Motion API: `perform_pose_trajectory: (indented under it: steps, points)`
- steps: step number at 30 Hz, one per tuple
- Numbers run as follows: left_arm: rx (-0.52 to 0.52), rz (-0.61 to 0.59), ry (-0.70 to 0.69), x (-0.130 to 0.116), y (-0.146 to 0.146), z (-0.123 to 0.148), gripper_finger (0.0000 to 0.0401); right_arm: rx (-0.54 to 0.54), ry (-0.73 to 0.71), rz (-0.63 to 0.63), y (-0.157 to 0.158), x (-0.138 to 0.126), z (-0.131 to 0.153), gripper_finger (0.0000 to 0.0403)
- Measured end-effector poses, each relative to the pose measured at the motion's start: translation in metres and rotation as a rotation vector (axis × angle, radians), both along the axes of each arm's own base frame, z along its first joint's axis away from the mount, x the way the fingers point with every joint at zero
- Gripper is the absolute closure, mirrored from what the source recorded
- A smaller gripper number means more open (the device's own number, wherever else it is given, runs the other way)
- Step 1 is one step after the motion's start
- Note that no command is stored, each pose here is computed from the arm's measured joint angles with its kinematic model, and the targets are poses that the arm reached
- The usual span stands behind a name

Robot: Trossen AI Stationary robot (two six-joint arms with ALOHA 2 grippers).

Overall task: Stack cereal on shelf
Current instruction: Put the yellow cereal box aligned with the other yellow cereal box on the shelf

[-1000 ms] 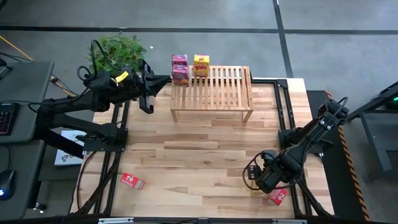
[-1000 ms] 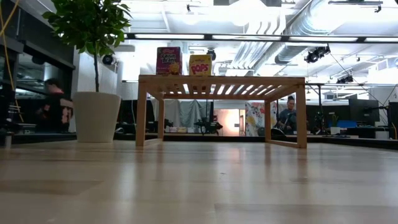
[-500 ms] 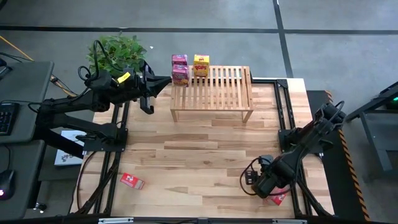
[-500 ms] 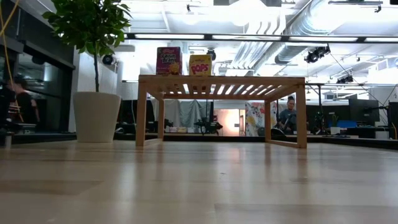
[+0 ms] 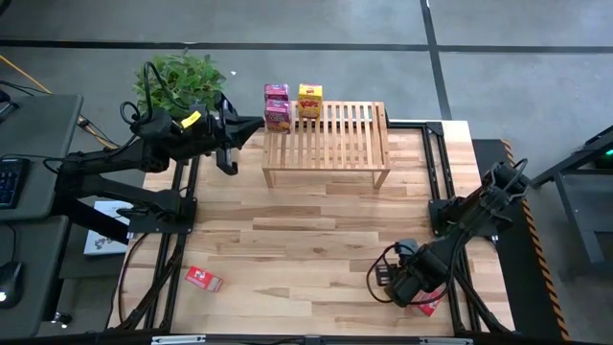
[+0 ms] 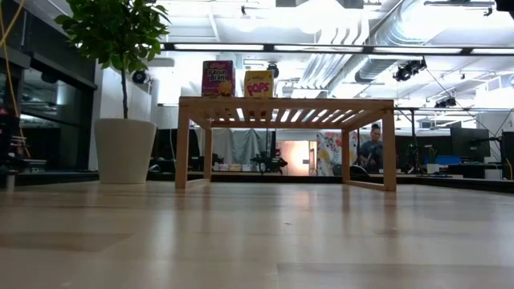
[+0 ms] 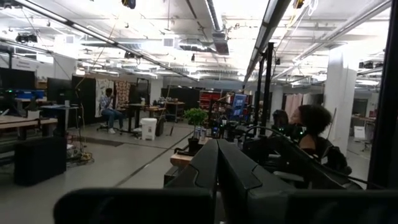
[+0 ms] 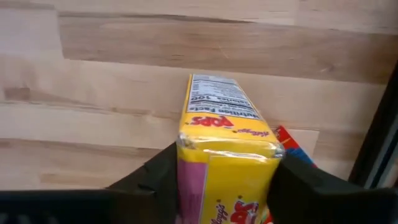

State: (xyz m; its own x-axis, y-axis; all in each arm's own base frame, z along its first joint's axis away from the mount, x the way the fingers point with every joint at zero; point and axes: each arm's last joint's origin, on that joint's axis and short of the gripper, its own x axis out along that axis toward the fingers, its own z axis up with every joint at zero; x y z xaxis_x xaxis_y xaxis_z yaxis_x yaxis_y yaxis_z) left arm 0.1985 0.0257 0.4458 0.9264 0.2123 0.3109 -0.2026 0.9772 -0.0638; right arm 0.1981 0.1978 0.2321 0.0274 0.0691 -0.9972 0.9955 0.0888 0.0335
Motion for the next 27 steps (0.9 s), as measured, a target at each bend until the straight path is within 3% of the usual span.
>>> perform_pose_trajectory:
  steps: [5, 11, 15, 19, 24, 27]
  points:
    - [-0.002, 0.004, 0.004, 0.000, 0.000, 0.000, 0.0400, 0.001, -0.066, 0.118, 0.001, -0.001, 0.016, 0.0283]
    - [-0.002, 0.004, 0.000, 0.000, 0.000, 0.000, 0.0400, -0.123, -0.395, 0.407, -0.002, 0.007, 0.074, 0.0301]
    - [-0.002, 0.003, 0.000, 0.000, 0.000, 0.000, 0.0400, -0.288, -0.609, 0.578, -0.016, 0.022, 0.126, 0.0299]
    - [-0.002, 0.003, -0.003, 0.000, 0.000, 0.000, 0.0400, -0.491, -0.723, 0.694, -0.046, 0.040, 0.174, 0.0296]
    - [-0.028, -0.007, -0.024, -0.001, 0.000, 0.002, 0.0400, -0.799, -0.681, 0.726, -0.104, 0.053, 0.217, 0.0296]
    - [-0.048, -0.017, -0.028, -0.001, 0.000, 0.002, 0.0400, -0.906, -0.609, 0.739, -0.144, 0.061, 0.232, 0.0295]
